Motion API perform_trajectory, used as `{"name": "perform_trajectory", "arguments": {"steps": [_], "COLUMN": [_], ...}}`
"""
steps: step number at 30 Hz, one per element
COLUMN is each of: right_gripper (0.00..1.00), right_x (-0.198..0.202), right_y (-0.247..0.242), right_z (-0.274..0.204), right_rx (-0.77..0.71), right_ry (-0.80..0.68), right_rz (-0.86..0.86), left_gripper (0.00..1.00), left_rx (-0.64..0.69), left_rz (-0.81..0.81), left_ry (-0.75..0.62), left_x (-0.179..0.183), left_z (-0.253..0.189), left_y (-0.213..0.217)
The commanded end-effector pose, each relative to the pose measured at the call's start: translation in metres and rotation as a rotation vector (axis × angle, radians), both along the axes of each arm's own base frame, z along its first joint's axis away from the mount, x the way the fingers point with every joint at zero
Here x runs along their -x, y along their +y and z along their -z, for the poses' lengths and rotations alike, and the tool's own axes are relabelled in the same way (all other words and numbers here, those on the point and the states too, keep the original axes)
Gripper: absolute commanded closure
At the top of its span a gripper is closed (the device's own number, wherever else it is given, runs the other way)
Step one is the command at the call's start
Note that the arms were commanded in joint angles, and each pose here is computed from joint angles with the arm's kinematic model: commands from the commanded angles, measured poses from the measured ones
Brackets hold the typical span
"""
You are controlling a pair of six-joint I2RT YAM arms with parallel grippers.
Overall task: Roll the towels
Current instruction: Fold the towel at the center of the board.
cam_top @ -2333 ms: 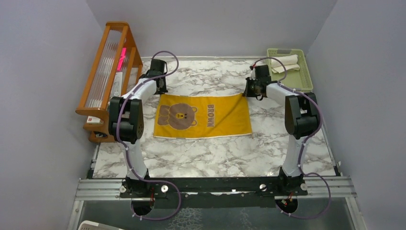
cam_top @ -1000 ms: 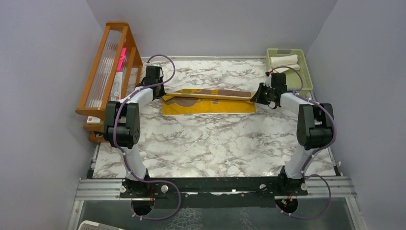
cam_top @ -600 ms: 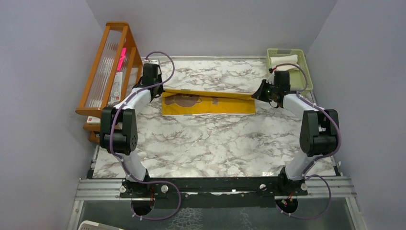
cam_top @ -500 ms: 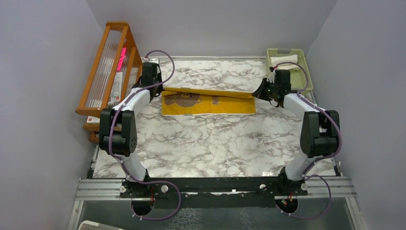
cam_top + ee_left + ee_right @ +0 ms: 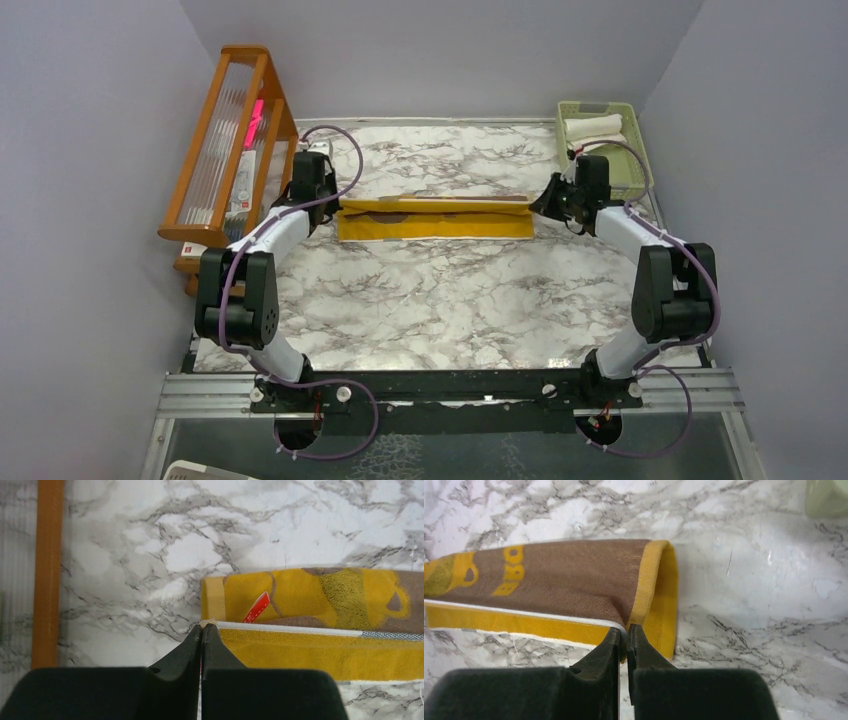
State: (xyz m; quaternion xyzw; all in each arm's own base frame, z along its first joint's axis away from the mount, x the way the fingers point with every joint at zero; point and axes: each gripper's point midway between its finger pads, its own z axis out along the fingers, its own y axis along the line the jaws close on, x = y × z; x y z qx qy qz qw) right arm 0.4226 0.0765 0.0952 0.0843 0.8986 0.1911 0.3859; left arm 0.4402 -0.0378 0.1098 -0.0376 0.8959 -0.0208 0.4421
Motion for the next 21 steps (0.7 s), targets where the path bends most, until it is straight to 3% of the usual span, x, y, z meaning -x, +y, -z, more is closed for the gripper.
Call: {"name": "perform_trajectory", "arguments": {"steps": [1,5,8,13,16,21], "right_gripper": [1.0,0.98,0.91,0.52,0.39,0.35], "right_x": [0.009,0.023,0.029,0.021,0.012,-0.003], "right_y": [-0.035,-0.035,-0.039,-0.054,-0.058,-0.049], "right_z": [0.009,0.025,0.024,-0.006,-0.035,-0.071], "right_rx": [0.082,0.079,0.089,0.131,0.138,0.119], "right_ry": [0.005,0.046,0.036,-0.048,-0.122,-0.22], "right_rz": [0.126,0.132,0.161,0.233,0.256,0.2], "left_gripper": [1.0,1.0,0.86,0.61,0.46,0.44], "left_rx": [-0.02,0.04,0.069,0.119,0.134,0.208], "left_rz": [-0.094,-0.113,-0.182,-0.22,-0.215,-0.051], "left_ry": [0.009,0.057,0.07,0.005,-0.084,-0.121], "left_x": [0.013,0.025,0.035,0.042,0.04,0.025], "left_z": [0.006,0.017,0.017,-0.019,-0.055,-0.089], "left_y": [0.022,0.016,0.019,0.019,0.019,-0.011]}}
